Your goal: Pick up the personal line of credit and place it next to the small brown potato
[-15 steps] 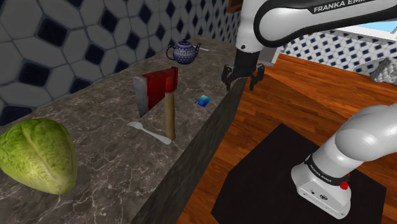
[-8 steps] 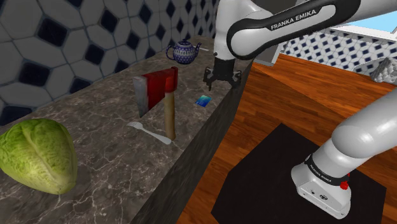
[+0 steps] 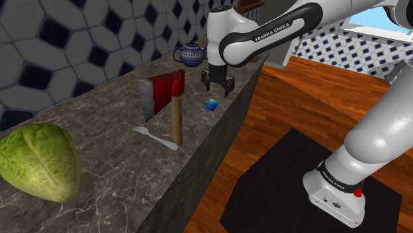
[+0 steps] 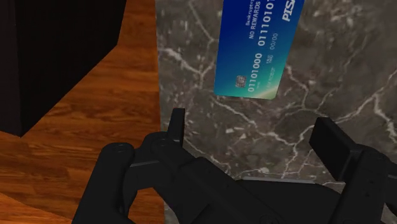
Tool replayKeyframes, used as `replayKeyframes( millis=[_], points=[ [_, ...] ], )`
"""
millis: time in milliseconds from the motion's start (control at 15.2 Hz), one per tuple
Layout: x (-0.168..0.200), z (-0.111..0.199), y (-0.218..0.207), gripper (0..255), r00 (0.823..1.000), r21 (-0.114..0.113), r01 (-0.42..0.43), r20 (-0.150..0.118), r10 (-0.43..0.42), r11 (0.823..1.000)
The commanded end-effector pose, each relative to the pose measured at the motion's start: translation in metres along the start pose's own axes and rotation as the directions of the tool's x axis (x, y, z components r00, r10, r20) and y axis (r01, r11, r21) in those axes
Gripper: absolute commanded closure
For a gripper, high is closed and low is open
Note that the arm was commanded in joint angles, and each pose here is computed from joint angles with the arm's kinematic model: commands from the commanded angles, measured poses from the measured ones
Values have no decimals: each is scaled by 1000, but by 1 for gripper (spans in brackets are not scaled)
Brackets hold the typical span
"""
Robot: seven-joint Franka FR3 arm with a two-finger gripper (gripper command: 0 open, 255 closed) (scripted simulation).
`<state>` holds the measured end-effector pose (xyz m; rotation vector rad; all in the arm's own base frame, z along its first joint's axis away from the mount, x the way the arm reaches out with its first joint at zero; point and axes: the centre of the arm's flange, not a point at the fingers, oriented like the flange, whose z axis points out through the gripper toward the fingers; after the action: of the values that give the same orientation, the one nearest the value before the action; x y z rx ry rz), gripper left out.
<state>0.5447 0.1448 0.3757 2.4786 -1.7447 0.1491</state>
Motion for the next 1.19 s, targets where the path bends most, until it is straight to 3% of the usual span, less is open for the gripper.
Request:
replayKeyframes(
  millis=[0,330,858,924,1122],
  points=[
    [0,11,-4,0,1000,1,-14,-3,14,1000],
    [0,40,-4,0,1000,1,-14,-3,14,1000],
    [0,40,-4,0,1000,1,-14,-3,14,1000],
    [0,40,-4,255,1000,1,-14,-3,14,1000],
    [0,40,-4,255,1000,1,-14,-3,14,1000]
  ],
)
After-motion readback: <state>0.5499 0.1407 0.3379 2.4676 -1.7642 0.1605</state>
